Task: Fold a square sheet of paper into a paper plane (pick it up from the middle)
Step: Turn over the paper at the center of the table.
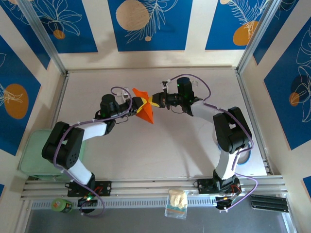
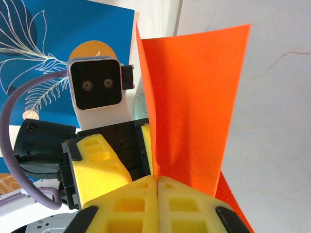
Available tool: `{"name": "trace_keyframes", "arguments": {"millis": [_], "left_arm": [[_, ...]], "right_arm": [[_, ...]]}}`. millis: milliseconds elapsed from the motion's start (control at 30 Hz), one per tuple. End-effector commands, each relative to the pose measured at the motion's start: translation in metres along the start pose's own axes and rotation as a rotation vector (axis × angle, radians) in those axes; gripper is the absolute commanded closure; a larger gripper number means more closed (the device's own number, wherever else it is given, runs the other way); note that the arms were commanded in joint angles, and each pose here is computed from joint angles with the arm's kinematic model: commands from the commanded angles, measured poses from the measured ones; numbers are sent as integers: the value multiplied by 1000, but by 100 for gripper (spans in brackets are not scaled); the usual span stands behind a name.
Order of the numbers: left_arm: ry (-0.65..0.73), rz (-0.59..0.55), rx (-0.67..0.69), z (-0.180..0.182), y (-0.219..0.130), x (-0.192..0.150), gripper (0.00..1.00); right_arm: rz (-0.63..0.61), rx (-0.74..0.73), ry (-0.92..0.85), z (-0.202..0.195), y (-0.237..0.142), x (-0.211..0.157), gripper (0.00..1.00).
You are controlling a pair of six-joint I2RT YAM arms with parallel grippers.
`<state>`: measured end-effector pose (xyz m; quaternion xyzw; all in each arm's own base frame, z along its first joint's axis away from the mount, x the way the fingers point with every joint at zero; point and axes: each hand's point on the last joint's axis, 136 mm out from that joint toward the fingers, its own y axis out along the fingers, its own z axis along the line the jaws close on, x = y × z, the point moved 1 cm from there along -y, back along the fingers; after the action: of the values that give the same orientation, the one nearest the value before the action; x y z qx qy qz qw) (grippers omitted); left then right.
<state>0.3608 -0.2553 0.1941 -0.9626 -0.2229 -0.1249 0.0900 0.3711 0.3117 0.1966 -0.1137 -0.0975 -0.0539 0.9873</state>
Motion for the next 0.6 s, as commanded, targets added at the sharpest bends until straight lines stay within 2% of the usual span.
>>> {"name": "trace_keyframes", "arguments": {"millis": [0,233,567], "left_arm": [[36,15,-39,-11,0,-3,65],[38,11,-36,-11,1,-2,74],[35,9,-14,-5,1,-2,84]], "right_arm": [[19,10,22,3,-5,-6,95],[22,0,58,-1,-4,-4,94],[21,-16,60,-4,-6,-5,84]]}}
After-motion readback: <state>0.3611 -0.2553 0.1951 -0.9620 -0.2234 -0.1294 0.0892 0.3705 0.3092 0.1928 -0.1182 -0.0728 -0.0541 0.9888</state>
